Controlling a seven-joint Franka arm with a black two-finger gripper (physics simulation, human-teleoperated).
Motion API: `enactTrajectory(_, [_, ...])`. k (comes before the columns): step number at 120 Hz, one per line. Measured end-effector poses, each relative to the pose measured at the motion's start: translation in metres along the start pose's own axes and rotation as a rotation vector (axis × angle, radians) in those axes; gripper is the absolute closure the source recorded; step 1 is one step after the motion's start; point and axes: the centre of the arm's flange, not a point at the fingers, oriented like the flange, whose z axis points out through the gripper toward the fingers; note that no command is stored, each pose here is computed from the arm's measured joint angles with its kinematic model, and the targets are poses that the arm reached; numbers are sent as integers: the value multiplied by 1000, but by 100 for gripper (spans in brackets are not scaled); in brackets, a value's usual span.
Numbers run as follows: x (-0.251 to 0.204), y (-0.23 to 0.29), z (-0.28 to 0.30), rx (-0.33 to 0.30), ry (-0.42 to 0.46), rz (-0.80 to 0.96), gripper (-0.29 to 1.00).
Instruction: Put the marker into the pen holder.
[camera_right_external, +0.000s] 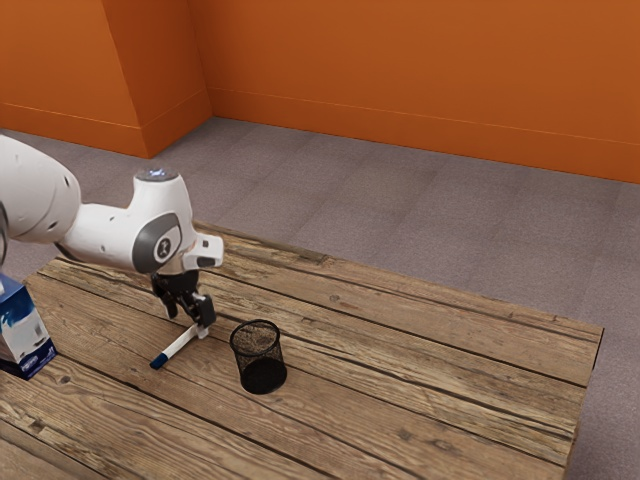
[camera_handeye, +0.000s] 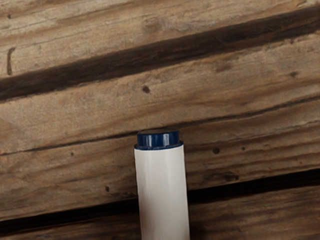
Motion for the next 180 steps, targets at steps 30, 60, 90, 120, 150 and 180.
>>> enactTrajectory(30, [0, 0, 1, -2, 1, 26, 33])
enactTrajectory(60, [0, 0, 4, -1, -1, 45, 55])
enactTrajectory(90, [1, 0, 6, 0, -1, 59, 61])
enactTrajectory(120, [3, 1, -1, 5, 15, 67, 69])
enactTrajectory(150, [-7, 57, -143, 58, 454, 109, 75])
enactTrajectory(180, [-57, 133, -207, 95, 748, 196, 77])
